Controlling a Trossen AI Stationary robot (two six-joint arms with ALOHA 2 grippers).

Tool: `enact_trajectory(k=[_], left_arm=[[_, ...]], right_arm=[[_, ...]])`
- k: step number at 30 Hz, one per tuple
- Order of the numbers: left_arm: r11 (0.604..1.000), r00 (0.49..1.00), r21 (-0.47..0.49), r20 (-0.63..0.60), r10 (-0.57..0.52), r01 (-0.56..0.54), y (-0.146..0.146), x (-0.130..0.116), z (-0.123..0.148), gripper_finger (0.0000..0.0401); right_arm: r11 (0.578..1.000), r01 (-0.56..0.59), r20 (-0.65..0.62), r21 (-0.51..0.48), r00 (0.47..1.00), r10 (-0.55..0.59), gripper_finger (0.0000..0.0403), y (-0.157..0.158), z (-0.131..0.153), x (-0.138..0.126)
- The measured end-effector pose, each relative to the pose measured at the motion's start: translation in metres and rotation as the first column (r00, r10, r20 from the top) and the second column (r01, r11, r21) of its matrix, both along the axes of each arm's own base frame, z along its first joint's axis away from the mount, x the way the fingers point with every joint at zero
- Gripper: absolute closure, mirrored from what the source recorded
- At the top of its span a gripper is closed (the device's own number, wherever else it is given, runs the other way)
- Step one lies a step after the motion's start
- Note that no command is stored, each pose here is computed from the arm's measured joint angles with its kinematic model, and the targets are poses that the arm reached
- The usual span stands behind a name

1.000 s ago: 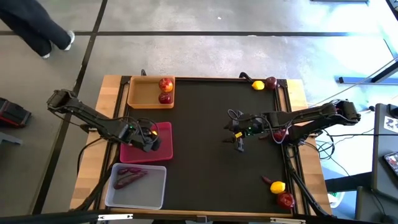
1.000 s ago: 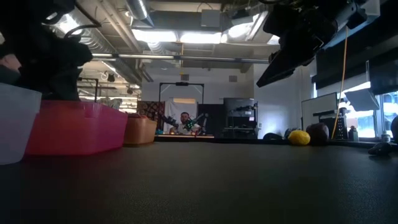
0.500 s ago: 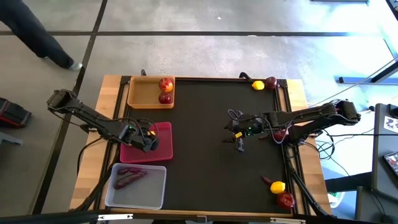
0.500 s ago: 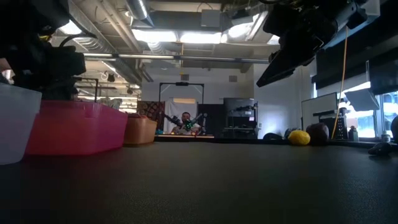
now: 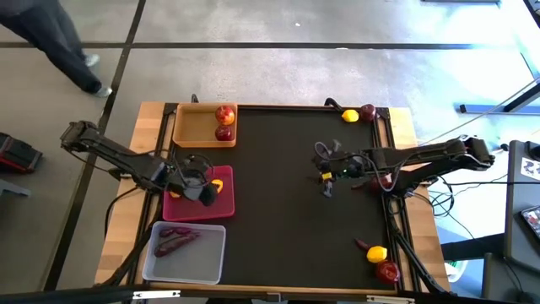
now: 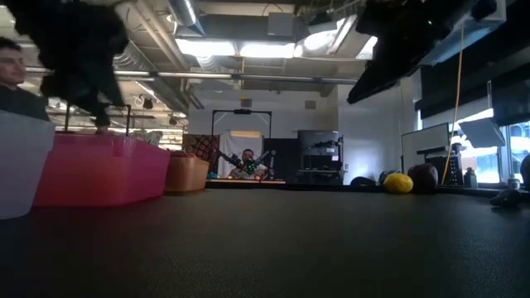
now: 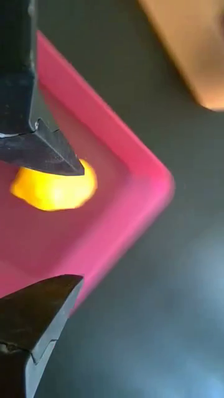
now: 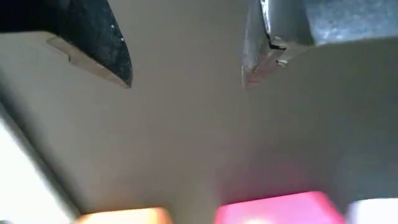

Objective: Sort produce into baskets
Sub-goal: Put the top lemon into the pink bin

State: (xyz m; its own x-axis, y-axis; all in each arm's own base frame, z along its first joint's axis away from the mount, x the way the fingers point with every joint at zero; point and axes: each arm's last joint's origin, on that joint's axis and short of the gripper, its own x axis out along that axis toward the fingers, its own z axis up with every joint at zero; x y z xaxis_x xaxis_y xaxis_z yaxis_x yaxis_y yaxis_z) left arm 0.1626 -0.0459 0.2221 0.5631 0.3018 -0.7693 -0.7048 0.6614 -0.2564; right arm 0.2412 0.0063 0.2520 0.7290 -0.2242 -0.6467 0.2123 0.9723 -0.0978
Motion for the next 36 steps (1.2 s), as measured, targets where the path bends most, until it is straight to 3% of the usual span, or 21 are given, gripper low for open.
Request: enact_trajectory(k=[5, 9, 14, 25, 36], left_arm=[[0.993, 0.985, 0.095, 0.148, -0.084, 0.070, -0.001, 0.008, 0.021, 0.0135], [0.976, 0.970, 0.203, 0.209, -0.123, 0.080, -0.002, 0.016, 0.027, 0.0134], [0.957, 0.959, 0.273, 0.229, -0.166, 0.100, -0.003, 0.024, 0.028, 0.0134], [0.935, 0.973, 0.341, 0.161, -0.162, 0.099, 0.009, 0.031, 0.023, 0.0134], [0.923, 0.983, 0.377, 0.129, -0.128, 0.070, 0.022, 0.033, 0.023, 0.0134]], right_arm=[[0.970, 0.187, -0.010, -0.155, 0.982, -0.191, 0.0148, -0.015, 0.011, -0.008], [0.935, 0.299, -0.067, -0.192, 0.946, -0.316, 0.0148, -0.042, 0.008, -0.016], [0.889, 0.386, -0.173, -0.247, 0.885, -0.432, 0.0148, -0.083, 0.002, -0.030], [0.843, 0.478, -0.310, -0.246, 0.786, -0.535, 0.0148, -0.170, -0.019, -0.055], [0.820, 0.522, -0.504, -0.234, 0.656, -0.562, 0.0148, -0.245, -0.030, -0.046]])
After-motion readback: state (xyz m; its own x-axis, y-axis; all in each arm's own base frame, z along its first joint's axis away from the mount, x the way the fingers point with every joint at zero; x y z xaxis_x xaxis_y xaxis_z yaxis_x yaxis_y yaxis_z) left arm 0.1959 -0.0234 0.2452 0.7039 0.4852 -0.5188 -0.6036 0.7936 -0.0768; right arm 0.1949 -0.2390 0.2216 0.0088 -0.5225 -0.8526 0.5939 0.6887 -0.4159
